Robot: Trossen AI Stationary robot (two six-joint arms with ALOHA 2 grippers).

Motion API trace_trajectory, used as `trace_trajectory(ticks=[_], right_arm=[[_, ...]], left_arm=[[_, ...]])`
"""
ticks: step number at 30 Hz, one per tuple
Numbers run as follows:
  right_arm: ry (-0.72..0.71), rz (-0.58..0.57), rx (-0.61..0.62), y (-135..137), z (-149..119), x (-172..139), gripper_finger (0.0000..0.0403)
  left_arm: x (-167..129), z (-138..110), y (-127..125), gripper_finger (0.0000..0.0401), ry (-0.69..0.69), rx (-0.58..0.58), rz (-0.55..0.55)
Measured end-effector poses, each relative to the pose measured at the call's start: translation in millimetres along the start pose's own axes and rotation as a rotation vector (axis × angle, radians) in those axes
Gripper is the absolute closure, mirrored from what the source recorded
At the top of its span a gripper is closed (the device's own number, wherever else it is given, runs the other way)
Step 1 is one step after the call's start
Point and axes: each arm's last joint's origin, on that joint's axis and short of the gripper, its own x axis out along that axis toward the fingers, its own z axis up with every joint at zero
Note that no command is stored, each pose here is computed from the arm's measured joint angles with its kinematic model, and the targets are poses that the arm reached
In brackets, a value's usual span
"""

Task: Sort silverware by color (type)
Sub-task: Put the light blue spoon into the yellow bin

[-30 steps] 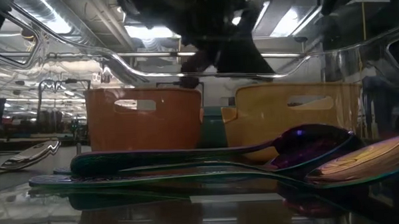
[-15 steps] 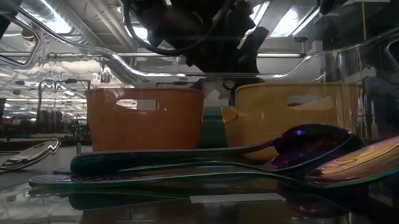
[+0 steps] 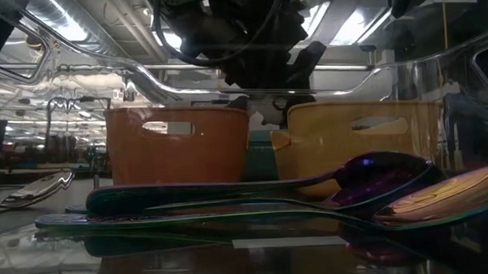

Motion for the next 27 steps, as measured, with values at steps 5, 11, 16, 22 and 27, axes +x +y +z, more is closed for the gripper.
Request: trace_trajectory(ticks=[5,11,16,22,27], right_arm=[[0.000,0.000,0.000,0.0,-0.1,0.1,0.0274],[0.001,0.001,0.000,0.0,-0.1,0.1,0.0274],[0.001,0.001,0.000,0.0,-0.1,0.1,0.0274],[0.001,0.001,0.000,0.0,-0.1,0.1,0.0274],[0.001,0.001,0.000,0.0,-0.1,0.1,0.0274]], left_arm=[[0.0,-0.4,0.2,0.0391,0.017,-0.002,0.009],[-0.1,-1.5,0.8,0.0391,0.053,-0.003,0.028],[0.0,-1.3,0.6,0.0391,0.048,-0.006,0.025],[0.0,-1.4,0.7,0.0383,0.046,-0.071,0.027],[0.0,-1.3,0.7,0.0354,0.045,-0.074,0.027]])
